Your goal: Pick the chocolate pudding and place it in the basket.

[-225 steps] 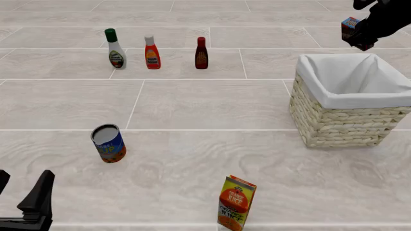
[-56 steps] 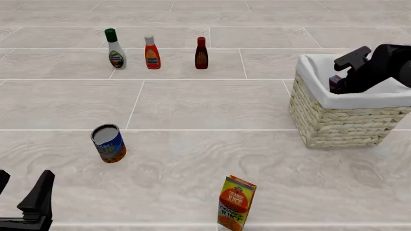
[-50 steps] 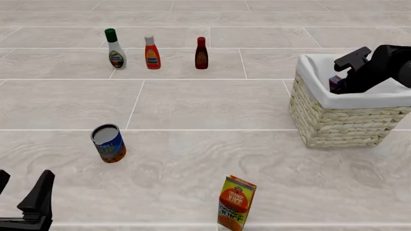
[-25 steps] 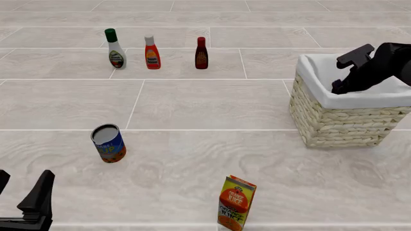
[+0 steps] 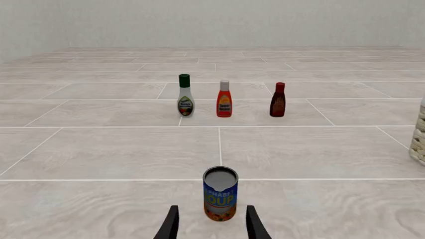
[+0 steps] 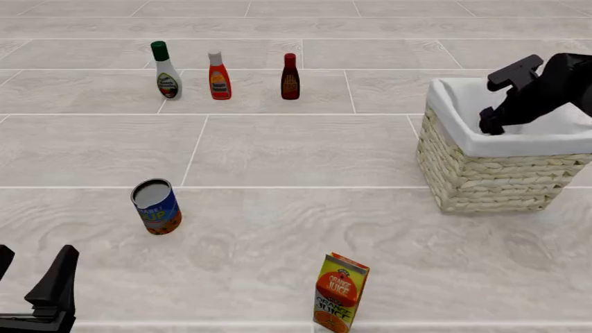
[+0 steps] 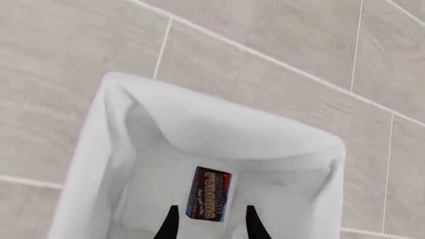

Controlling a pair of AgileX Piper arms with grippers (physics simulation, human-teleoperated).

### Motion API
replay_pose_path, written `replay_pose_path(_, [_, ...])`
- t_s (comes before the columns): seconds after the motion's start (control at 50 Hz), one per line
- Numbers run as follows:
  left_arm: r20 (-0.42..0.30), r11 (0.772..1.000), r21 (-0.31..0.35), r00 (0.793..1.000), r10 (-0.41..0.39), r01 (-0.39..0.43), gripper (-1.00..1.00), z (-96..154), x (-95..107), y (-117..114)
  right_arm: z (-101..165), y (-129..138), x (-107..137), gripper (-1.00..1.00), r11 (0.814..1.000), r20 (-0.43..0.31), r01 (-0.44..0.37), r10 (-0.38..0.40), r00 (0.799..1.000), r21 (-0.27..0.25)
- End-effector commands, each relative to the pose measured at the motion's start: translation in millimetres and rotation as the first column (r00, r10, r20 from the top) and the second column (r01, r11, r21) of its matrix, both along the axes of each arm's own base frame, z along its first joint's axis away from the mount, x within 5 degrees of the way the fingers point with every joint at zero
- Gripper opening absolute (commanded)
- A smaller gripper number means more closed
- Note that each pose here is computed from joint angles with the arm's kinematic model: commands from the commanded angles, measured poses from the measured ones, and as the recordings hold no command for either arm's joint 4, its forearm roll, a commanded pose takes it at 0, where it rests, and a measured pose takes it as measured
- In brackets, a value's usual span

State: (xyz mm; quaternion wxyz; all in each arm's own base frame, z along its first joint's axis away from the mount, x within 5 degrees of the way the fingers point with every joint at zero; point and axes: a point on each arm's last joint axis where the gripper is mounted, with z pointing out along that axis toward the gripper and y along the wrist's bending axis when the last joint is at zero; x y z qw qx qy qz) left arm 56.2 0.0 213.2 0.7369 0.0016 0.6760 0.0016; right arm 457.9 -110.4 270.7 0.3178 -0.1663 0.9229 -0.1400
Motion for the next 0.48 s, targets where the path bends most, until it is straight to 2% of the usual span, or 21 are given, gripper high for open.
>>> replay_pose_path(0.02, [0.000,1.000,-0.001,1.000,0.000,0.000,1.00,0,0,0,19,4,-4,1.00,1.000,0.028,0.002,-0.002,1.000,0.000])
replay_pose_path(0.48, [0.000,1.000,-0.001,1.000,0.000,0.000,1.00,0,0,0,58,10,-23,1.00,1.000,0.078,-0.001,0.002,0.997,-0.010])
